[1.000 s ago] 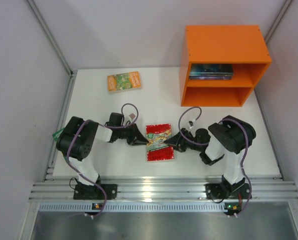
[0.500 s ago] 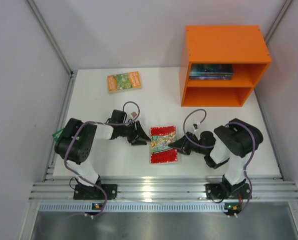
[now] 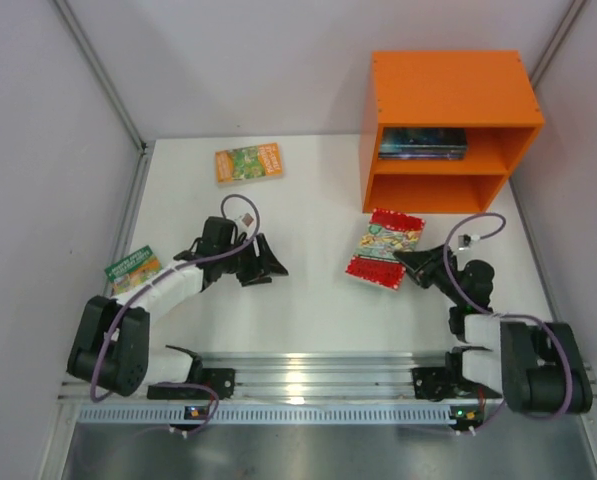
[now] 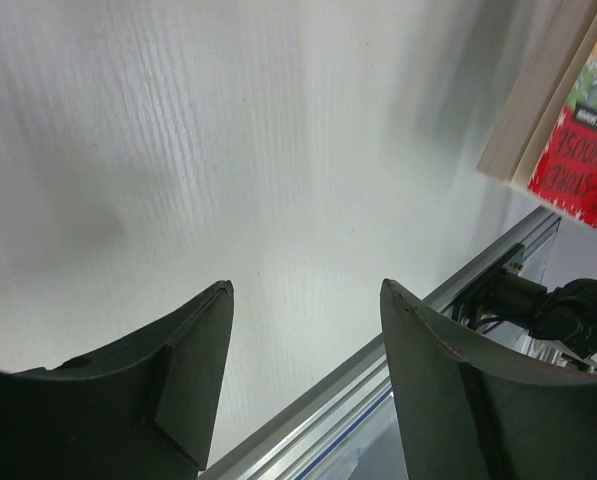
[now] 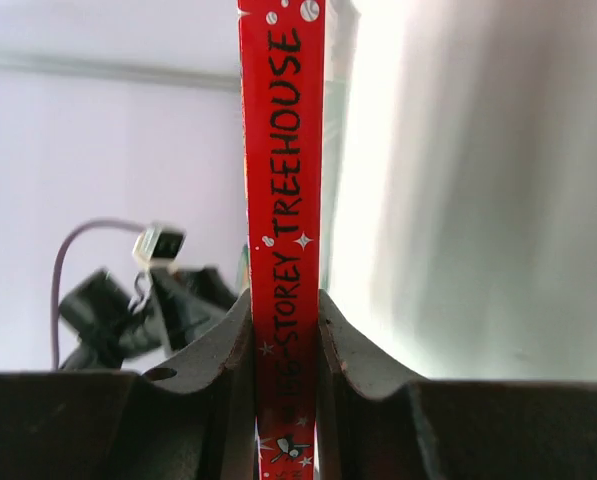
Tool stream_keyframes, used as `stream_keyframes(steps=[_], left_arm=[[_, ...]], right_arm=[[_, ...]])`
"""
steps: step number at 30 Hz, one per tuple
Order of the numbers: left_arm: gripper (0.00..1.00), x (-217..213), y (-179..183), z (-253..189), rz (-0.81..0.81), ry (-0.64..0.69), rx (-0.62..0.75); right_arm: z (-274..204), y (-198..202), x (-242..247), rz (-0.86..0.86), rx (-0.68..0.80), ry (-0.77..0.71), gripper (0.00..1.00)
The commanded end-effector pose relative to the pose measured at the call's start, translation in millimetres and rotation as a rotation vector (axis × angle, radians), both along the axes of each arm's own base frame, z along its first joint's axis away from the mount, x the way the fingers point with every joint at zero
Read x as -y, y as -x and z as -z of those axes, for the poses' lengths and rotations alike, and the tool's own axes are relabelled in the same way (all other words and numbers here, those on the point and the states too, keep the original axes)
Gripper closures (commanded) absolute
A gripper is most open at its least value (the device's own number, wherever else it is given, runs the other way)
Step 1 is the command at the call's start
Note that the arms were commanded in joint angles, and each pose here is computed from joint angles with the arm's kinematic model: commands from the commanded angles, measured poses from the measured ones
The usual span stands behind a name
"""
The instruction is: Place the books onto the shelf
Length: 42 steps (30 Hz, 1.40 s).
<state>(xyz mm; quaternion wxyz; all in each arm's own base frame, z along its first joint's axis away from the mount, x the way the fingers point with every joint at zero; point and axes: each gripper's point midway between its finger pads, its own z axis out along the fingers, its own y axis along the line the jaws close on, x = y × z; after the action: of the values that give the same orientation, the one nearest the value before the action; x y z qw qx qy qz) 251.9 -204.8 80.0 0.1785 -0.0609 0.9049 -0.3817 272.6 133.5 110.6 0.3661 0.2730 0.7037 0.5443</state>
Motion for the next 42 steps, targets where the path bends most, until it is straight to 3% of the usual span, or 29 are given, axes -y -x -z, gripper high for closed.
stream_keyframes(steps=[1, 4, 7, 15, 27, 42], left_arm=[[0.35, -11, 11, -5, -0.011, -0.039, 0.039], [0.34, -14, 16, -9, -0.011, -0.041, 0.061], [0.33, -14, 21, -7, 0.003, -0.035, 0.06], [0.33, -13, 33, -2, 0.042, -0.021, 0.048], [0.29, -7, 34, -37, 0.035, 0.063, 0.134], [0.29, 2, 35, -69, 0.053, 0.151, 0.185]], right_arm=[[-10, -7, 28, 0.056, -0.01, 0.082, 1.0], [-18, -16, 62, 0.183, -0.049, 0.236, 1.0], [-39, -23, 78, 0.267, -0.019, 0.241, 1.0], [-68, -47, 96, 0.43, 0.042, 0.059, 1.0], [-109, -76, 126, 0.606, 0.188, -0.094, 1.0], [-94, -143, 154, 0.738, 0.177, -0.182, 1.0]])
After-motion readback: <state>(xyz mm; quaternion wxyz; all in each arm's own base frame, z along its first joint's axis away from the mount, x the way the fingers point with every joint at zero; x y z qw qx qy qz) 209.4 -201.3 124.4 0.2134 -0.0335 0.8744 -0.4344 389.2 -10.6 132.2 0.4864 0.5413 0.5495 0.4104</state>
